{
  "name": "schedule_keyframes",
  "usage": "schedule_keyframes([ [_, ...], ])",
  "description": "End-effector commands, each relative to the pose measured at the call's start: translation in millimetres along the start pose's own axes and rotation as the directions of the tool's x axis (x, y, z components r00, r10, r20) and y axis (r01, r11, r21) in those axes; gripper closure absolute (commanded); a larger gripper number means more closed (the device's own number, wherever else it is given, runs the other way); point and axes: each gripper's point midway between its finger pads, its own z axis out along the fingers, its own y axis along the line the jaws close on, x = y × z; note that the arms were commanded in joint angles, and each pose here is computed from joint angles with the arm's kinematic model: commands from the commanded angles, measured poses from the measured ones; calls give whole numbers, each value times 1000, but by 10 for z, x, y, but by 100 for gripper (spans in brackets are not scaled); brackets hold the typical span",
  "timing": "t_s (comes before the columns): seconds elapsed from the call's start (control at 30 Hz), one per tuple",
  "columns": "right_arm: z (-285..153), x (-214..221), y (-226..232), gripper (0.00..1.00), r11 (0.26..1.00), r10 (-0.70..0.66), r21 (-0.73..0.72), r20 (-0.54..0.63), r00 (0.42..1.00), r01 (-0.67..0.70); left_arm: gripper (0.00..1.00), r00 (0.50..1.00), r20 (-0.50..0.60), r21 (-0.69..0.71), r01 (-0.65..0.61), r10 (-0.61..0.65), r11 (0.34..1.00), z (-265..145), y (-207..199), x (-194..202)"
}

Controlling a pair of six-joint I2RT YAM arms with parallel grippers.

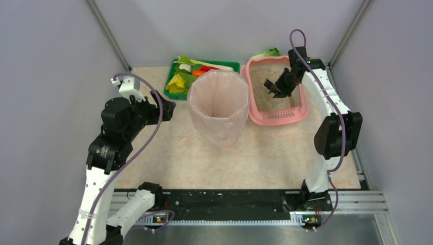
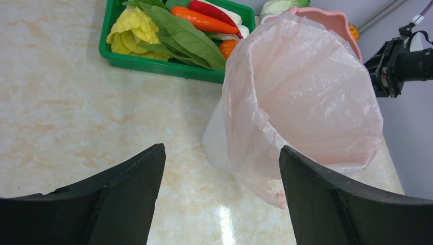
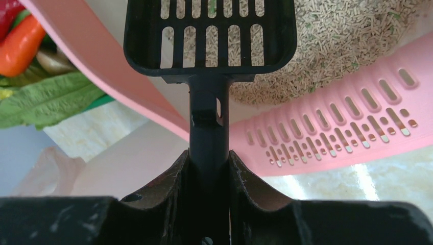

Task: Clean the litter box

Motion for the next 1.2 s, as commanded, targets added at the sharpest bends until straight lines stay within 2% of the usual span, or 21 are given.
schedule_keyframes([
  [0.0,41,-236,68,100,997,79,-31,57,995,-77,13,996,91,0,-24,24,1000,-88,-43,-266],
  [0.43,371,-240,-133,100,979,194,-60,-29,981,-196,13,995,93,-4,-29,29,1000,-83,-44,-288],
  [0.73,483,-461,-415,100,971,241,-3,41,970,-241,13,995,94,-12,-30,31,999,-82,-27,-289],
  [1.0,675,-658,-499,100,984,167,47,81,983,-171,13,995,99,-18,-31,33,999,-106,-21,-307],
  [1.17,855,-706,-588,100,991,80,99,54,995,-85,13,995,99,-21,-31,33,999,-116,-18,-313],
])
